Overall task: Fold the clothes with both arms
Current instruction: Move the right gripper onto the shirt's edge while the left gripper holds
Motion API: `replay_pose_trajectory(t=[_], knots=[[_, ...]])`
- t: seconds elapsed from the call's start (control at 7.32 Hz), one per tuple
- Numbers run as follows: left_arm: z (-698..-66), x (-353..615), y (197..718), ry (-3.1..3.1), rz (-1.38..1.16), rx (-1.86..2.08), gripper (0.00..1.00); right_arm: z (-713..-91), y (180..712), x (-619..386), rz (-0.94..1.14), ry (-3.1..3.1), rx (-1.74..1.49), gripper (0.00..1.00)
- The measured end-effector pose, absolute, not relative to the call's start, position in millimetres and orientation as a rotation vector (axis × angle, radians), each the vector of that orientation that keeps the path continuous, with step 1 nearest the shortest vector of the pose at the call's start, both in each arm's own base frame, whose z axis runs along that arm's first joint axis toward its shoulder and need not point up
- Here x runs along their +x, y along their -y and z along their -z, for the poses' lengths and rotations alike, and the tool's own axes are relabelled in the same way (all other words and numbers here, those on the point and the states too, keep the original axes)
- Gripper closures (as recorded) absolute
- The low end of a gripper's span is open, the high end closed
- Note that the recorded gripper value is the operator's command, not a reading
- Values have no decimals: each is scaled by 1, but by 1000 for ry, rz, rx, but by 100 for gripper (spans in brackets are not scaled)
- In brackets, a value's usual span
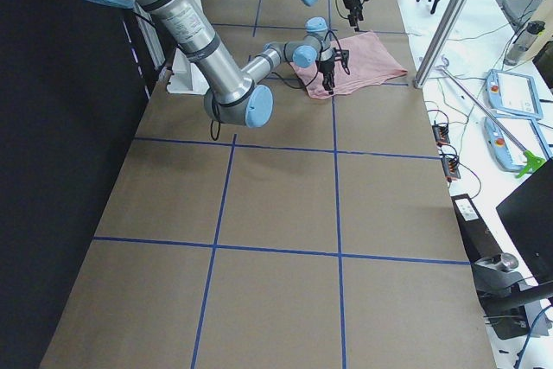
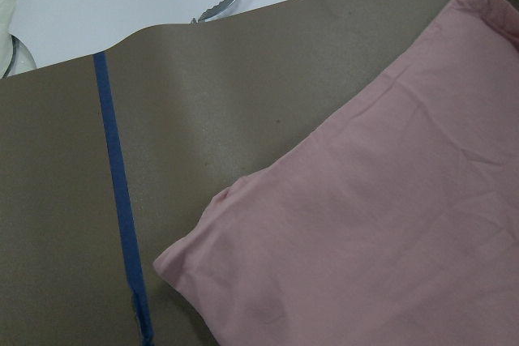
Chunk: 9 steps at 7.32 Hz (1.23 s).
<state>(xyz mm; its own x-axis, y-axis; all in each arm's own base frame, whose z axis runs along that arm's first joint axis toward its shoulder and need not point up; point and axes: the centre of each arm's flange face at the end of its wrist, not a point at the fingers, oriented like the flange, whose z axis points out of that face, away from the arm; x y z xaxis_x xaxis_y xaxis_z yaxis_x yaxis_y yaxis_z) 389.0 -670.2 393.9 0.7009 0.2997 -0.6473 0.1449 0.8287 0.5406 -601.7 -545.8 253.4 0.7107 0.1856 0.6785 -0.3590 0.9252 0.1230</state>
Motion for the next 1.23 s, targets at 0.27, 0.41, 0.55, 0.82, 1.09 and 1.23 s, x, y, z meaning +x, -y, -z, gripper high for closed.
replay_pose_trajectory(t=[0.27, 0.41, 0.55, 0.82, 1.09, 1.23], knots=[[-395, 389, 669, -802, -92, 603, 0, -258, 543, -606, -302, 712, 251, 50], [-395, 389, 669, -802, -92, 603, 0, -260, 542, -608, -301, 708, 248, 61], [-395, 389, 669, -802, -92, 603, 0, -261, 542, -609, -301, 706, 248, 100], [-395, 389, 669, -802, -92, 603, 0, -259, 542, -611, -302, 704, 248, 100], [-395, 389, 669, -802, -91, 603, 0, -258, 541, -613, -306, 705, 246, 100], [-395, 389, 669, -802, -91, 603, 0, -258, 540, -612, -308, 708, 244, 100]])
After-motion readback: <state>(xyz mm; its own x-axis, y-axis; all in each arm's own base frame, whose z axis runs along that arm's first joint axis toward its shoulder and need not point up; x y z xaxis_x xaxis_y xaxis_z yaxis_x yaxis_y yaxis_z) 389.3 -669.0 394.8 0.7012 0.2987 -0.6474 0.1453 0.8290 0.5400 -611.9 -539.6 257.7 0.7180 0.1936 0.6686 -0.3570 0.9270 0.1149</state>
